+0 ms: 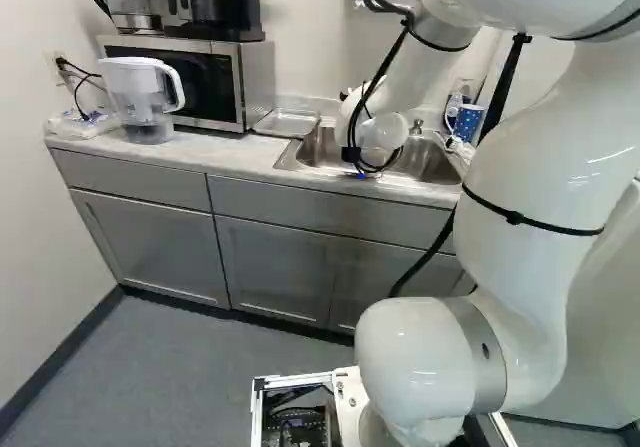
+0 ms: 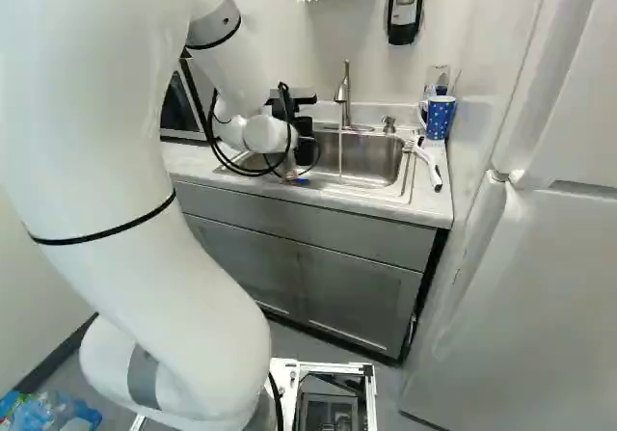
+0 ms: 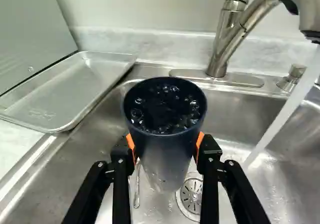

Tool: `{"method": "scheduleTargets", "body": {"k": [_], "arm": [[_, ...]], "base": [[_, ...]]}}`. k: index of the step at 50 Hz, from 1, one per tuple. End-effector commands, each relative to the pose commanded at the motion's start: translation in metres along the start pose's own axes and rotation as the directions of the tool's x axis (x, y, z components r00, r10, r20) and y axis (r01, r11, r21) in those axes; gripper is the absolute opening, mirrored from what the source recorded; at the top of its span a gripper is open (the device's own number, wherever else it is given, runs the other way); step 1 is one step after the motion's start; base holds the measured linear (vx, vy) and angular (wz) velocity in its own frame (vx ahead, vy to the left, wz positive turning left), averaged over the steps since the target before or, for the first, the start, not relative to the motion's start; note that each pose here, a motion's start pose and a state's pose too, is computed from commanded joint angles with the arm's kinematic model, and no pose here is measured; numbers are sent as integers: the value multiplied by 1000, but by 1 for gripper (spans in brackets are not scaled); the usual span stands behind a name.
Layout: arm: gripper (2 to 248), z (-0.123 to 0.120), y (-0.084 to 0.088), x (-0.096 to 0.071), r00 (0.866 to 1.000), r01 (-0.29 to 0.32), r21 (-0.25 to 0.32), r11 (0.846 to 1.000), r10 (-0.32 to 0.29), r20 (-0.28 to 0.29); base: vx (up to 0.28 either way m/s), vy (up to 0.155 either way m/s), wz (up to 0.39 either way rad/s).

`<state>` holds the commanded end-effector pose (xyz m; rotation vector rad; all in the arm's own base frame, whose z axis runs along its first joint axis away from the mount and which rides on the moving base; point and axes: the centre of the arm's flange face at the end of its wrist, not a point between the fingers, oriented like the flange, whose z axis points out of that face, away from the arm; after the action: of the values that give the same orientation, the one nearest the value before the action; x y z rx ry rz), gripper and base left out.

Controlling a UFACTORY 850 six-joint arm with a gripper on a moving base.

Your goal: Rinse the cup and place it in the tray

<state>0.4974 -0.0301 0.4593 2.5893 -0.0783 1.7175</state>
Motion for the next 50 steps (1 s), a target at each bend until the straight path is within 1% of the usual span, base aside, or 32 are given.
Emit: {"method": "scheduleTargets", "body": {"k": [5, 11, 50], "arm": [[125, -2, -7, 4, 1000, 5, 12, 1000, -5, -10], [125, -4, -11, 10, 1000, 8, 20, 1000, -8, -23], [125, -26, -15, 47, 994, 12, 28, 1000, -9, -109]], "base": [[0, 0, 0], [0, 0, 0], [0, 0, 0]]}}
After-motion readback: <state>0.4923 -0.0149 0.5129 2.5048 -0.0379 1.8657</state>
